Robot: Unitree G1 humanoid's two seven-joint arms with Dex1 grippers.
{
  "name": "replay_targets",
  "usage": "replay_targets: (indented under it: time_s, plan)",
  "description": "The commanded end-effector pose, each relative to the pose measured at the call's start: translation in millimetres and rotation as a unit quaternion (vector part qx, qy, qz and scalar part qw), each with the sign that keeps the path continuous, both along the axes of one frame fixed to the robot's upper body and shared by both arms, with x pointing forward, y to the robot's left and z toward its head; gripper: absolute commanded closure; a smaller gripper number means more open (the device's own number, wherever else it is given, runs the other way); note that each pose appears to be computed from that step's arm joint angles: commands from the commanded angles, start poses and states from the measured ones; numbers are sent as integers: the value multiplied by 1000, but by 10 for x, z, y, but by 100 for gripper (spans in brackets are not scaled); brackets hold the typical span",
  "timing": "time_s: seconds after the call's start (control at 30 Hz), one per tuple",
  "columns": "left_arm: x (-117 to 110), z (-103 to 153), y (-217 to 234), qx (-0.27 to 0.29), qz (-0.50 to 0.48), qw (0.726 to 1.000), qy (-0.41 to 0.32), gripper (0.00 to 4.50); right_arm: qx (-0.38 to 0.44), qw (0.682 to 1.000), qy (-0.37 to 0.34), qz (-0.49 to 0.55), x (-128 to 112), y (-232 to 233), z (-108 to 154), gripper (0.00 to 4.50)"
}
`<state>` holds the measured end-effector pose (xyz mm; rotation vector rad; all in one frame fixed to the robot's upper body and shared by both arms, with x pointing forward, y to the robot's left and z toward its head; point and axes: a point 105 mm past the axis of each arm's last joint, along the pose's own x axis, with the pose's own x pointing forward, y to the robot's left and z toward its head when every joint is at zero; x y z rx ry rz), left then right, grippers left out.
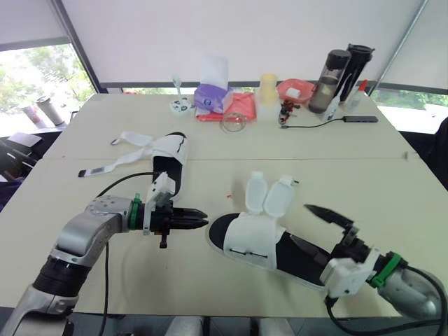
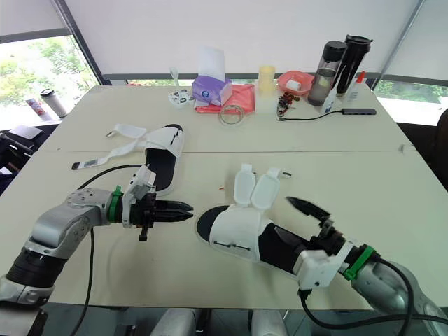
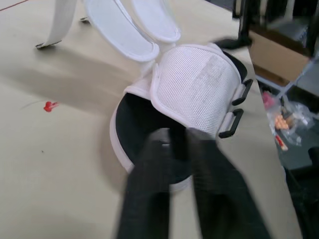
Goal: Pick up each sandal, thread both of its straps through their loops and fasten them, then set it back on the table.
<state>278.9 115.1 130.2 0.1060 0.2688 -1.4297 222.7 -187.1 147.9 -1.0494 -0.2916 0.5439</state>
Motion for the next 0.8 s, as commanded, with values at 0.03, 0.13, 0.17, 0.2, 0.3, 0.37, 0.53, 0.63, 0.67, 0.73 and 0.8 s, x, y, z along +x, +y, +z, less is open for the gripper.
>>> replay_targets:
  time_s: [0.03,0.13,0.17,0.2,0.3,0.37,0.53,0.63,0.67,0.73,0.8]
  plan:
    - [55,-23,-49,13,-23,999,-40,448,157,984,61,-53,54,-77,241,0]
    - [80,-92,-129,24,-46,997,-53,448,268,951,138,-66,118,-77,284,0]
    - [75,-125,-154,31,-57,996,-59,448,312,931,176,-70,147,-77,282,0]
    - [65,-162,-175,39,-68,995,-61,448,347,914,200,-64,183,-51,331,0]
    - [42,-242,-231,48,-89,993,-63,448,485,821,299,-20,249,130,505,0]
    - [32,-304,-280,55,-100,992,-61,448,544,750,376,7,293,273,605,0]
    - [10,-510,-327,110,-132,982,-73,448,609,628,479,-69,563,223,516,0]
    - [16,-552,-340,120,-138,980,-80,448,625,599,490,-105,677,172,414,0]
    - [10,-559,-343,120,-139,980,-79,448,628,593,491,-112,693,162,388,0]
    - [-19,-517,-408,110,-145,980,-77,448,651,570,490,-105,776,142,410,0]
    - [-56,-491,-441,104,-150,980,-78,448,661,561,487,-104,803,115,430,0]
